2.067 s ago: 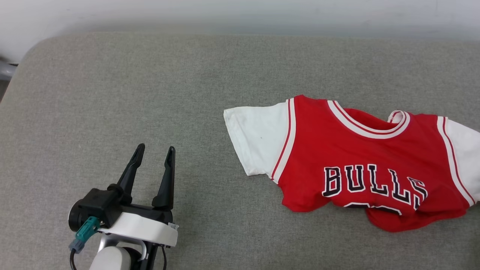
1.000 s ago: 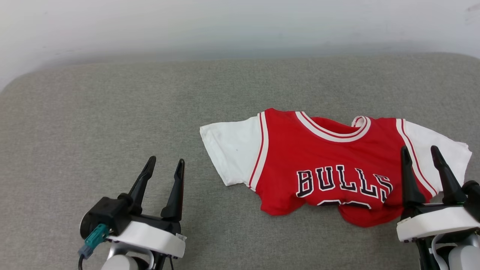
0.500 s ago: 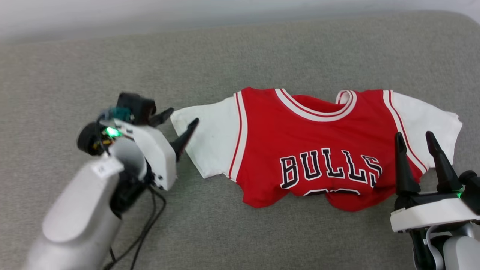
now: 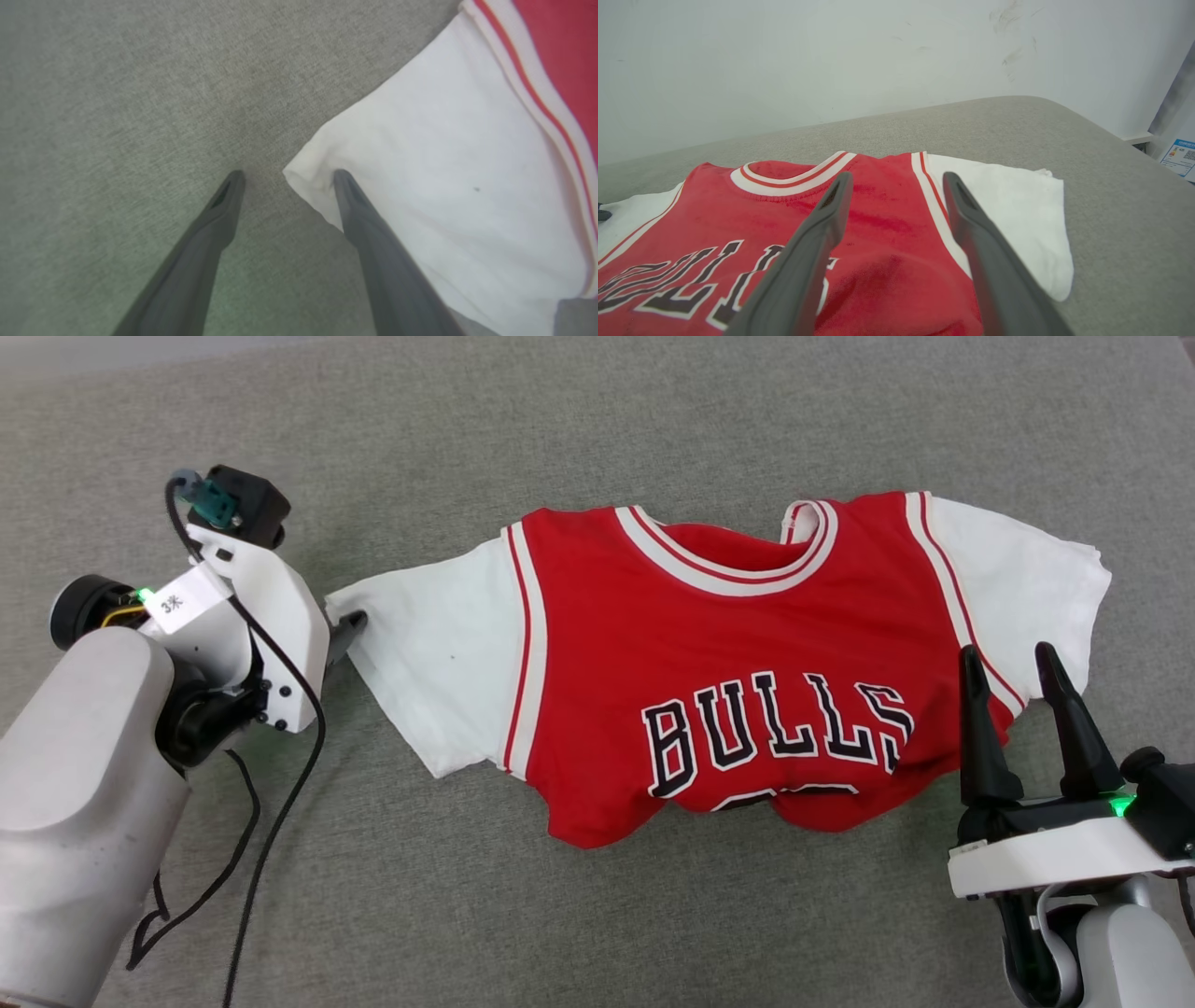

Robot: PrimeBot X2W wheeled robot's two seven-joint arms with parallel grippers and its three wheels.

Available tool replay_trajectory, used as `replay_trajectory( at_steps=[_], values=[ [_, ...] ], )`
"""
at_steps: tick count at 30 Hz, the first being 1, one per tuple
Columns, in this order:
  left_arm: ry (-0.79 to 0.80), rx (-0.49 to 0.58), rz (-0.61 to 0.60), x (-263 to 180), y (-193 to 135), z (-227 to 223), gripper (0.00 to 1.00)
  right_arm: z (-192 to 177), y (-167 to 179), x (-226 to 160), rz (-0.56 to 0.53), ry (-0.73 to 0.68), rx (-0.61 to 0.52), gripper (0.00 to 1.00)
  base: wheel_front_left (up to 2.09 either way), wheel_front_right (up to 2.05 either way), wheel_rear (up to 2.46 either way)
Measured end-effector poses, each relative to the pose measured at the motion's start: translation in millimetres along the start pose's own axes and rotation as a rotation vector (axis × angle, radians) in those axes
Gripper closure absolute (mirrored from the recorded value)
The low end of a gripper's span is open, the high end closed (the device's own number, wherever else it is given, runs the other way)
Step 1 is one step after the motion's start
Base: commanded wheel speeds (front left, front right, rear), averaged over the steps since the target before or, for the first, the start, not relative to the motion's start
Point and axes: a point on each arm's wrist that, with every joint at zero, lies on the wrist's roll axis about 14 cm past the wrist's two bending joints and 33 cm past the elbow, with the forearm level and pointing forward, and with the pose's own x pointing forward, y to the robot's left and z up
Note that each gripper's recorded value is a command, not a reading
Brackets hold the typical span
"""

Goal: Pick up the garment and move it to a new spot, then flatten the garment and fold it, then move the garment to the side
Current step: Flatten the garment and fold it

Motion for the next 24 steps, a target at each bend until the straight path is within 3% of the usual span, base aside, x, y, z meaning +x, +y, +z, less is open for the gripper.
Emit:
replay_trajectory(
  at_steps=[7, 8, 9, 16, 24],
  values=[
    [0.047, -0.021, -0.019, 16.2, -1.4, -10.9, 0.00, -7.4, -4.8, 0.2, -0.018, 0.015, 0.015, 0.00, 0.00, 0.00, 0.00],
    [0.062, -0.026, -0.027, 17.2, -3.3, -13.4, 0.56, -7.7, -5.3, 0.4, -0.020, 0.014, 0.017, 0.00, 0.00, 0.00, 0.00],
    [0.075, -0.021, -0.032, 17.7, -5.3, -14.7, 1.00, -8.4, -5.4, 0.6, -0.020, 0.015, 0.017, 0.00, 0.00, 0.00, 0.00],
    [0.047, -0.070, -0.054, 10.4, -10.6, -20.1, 1.00, -5.5, -5.8, -0.3, -0.022, 0.006, 0.022, 0.00, 0.00, 0.00, 0.00],
    [-0.060, -0.116, 0.046, -25.3, 11.5, -37.1, 1.00, 6.9, -3.3, -4.6, -0.014, -0.013, 0.029, 0.00, 0.00, 0.00, 0.00]
  ],
)
